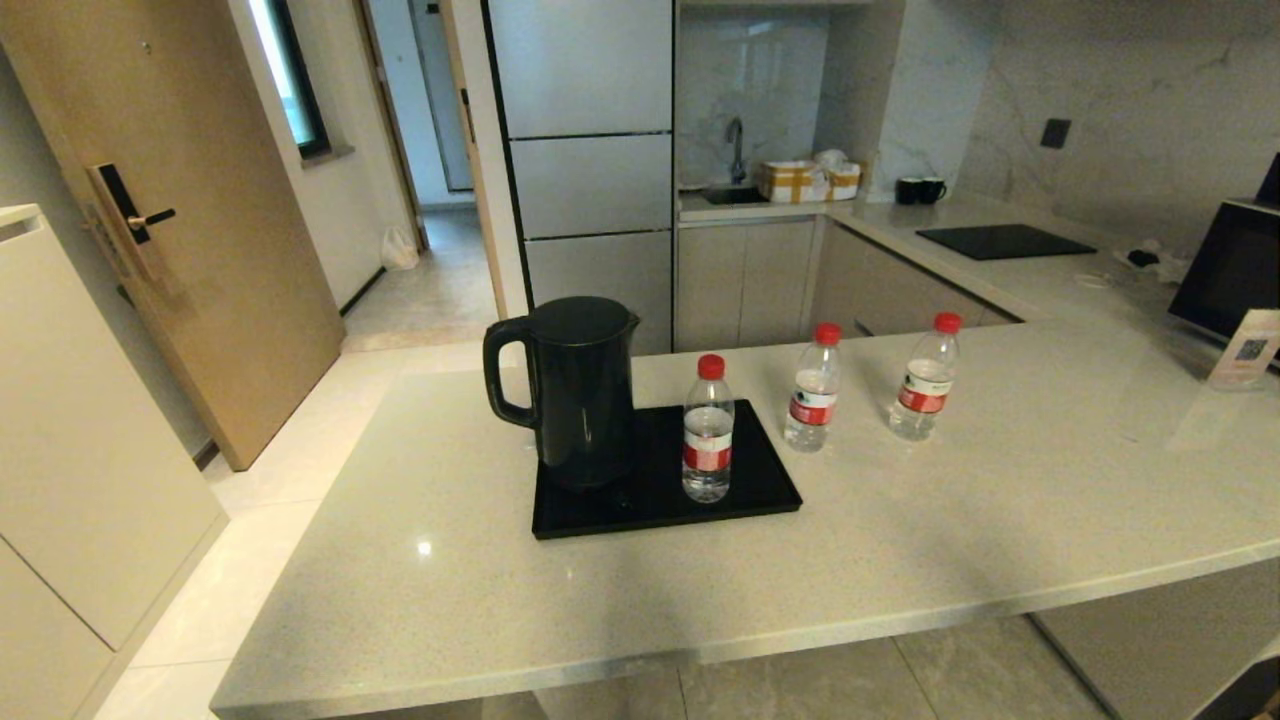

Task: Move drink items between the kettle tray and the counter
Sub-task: Pick up the bottled water

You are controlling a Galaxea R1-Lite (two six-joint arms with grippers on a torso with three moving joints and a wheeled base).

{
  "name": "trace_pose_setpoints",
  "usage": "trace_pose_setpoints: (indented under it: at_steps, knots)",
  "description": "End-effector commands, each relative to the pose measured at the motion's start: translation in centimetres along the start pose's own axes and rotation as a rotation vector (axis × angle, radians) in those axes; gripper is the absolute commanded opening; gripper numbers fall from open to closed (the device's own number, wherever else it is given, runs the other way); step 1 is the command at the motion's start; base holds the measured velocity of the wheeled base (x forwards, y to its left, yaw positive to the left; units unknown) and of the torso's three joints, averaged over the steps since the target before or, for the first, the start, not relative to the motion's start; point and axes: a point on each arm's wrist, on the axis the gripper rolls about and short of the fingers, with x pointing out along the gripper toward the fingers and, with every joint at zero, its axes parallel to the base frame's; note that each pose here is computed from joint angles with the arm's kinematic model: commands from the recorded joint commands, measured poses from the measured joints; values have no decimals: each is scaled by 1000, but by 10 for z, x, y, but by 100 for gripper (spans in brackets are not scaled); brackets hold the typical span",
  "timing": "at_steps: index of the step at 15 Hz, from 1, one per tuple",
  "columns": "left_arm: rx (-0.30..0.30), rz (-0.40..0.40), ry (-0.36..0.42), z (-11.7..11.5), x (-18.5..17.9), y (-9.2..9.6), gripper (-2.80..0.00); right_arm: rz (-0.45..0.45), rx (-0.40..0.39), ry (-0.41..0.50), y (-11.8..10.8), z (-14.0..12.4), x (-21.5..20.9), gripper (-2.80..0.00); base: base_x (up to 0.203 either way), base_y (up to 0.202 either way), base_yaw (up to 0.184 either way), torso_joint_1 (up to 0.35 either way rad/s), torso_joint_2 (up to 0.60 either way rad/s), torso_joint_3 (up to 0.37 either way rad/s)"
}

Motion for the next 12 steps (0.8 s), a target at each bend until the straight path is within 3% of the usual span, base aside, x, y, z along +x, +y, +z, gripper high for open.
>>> trace_pose_setpoints:
  at_steps: [1,12]
  knots:
    - [0,0,0,0,0,0,-280,-1,8,29,0,-3,1,-280,0,0,0,0,0,0]
    - [0,0,0,0,0,0,-280,-3,24,29,0,-3,1,-280,0,0,0,0,0,0]
